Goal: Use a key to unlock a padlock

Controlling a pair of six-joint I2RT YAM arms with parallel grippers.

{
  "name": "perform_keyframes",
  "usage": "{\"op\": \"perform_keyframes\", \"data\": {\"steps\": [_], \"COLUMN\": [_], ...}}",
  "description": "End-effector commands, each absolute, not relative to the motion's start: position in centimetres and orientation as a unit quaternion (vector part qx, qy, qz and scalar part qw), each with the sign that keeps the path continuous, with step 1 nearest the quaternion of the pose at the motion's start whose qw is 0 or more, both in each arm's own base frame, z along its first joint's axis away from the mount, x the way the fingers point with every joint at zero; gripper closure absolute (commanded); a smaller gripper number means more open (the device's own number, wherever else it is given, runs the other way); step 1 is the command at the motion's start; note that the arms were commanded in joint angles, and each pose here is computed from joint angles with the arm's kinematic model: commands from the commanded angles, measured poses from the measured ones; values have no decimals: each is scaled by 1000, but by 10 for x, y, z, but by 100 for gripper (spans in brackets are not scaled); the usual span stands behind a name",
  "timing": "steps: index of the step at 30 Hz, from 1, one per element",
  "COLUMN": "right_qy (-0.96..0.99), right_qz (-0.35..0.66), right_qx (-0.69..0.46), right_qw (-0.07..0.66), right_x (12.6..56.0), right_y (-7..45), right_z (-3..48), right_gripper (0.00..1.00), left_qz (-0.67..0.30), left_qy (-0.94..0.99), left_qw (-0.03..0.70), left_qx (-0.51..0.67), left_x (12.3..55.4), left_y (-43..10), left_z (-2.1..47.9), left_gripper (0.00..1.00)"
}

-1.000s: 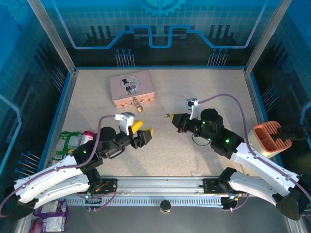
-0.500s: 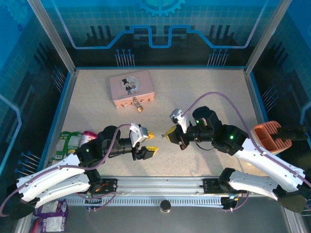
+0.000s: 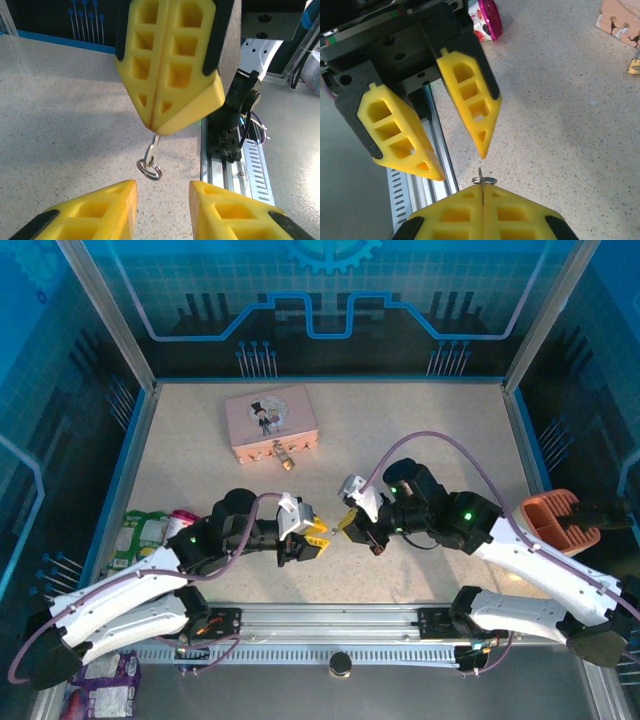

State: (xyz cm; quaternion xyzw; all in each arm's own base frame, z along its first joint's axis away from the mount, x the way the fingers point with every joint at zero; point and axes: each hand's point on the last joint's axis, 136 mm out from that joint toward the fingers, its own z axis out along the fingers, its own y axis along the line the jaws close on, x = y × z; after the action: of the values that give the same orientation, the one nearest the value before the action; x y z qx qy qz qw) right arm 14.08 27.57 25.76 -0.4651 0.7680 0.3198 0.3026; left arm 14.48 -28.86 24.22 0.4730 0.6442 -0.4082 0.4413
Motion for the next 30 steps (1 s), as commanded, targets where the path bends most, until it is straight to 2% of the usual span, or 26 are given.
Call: {"op": "perform_keyframes", "data": {"steps": [1,6,18,30], "right_qy": [752,747,738,740], "right_qz": [327,333,333,323], "right_qx": [-490,-499,-510,-503], "right_qw": [295,288,290,309], "right_x": [131,127,124,130], "right_y": [280,283,288,288], "right_z": [264,264,268,272], "right_gripper": [100,100,100,100], "left_qz": [-417,-411,-409,-421], "left_qy": [599,594,585,559], "left_qw": [474,474,472,465], "left_qx": [493,503,518,542], "left_x": [142,142,138,128], "left_y": [-294,-295,-294,-296], "left_z": [266,261,251,250], "left_gripper": [66,76,80,94]}}
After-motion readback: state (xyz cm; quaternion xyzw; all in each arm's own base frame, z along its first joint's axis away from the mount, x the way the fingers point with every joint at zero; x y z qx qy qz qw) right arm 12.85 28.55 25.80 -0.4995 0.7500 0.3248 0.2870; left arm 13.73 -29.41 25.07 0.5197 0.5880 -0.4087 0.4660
